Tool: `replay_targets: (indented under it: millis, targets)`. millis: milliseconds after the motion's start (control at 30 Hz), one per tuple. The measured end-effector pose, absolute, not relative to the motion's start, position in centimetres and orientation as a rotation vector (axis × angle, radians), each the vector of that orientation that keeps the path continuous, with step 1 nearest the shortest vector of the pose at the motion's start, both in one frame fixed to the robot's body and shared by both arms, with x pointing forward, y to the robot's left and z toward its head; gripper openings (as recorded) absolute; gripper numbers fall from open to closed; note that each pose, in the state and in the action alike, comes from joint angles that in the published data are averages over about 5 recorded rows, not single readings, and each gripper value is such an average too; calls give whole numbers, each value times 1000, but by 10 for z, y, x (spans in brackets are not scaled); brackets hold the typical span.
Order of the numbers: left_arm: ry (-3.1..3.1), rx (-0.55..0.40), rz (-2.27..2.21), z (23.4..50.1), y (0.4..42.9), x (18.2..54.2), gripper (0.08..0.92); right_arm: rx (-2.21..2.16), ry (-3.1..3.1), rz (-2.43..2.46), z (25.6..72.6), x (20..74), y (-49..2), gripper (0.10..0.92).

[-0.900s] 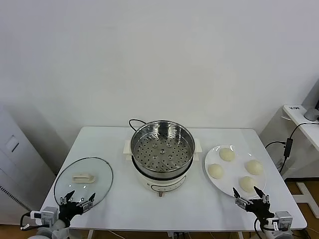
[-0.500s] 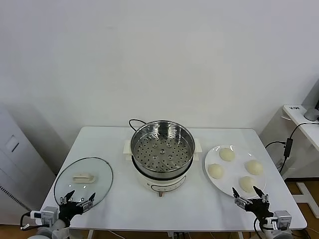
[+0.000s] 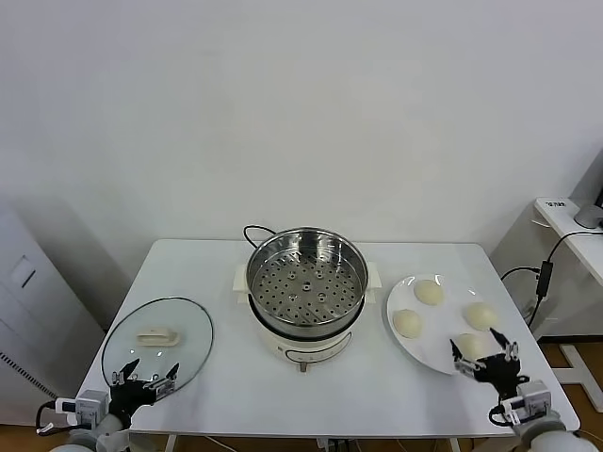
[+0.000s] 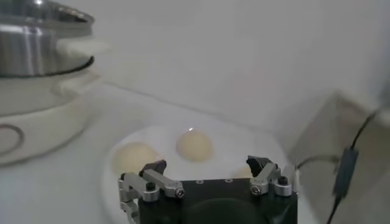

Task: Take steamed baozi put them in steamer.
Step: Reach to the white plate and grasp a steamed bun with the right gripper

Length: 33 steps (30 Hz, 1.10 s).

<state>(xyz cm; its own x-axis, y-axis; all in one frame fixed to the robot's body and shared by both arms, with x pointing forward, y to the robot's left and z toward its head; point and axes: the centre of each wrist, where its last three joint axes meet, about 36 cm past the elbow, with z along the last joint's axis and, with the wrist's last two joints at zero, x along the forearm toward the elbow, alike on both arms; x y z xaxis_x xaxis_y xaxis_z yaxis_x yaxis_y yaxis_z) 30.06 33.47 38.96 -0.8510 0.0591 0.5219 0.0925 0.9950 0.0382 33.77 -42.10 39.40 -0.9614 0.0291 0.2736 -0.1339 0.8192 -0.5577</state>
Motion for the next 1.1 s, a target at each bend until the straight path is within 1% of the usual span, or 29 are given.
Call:
replay_targets:
  millis: [267, 467, 767, 1100]
  targets:
    - [-2591, -110, -78, 391, 331, 303, 823, 188, -2599, 1292, 412, 381, -449, 823]
    - [-2591, -109, -77, 391, 330, 305, 823, 359, -2451, 1477, 434, 418, -469, 823]
    - [-2588, -110, -90, 390, 329, 308, 823, 633, -2234, 1565, 468, 482, -492, 823]
    - [-2584, -105, -103, 390, 330, 312, 823, 915, -2005, 1535, 494, 559, -498, 823]
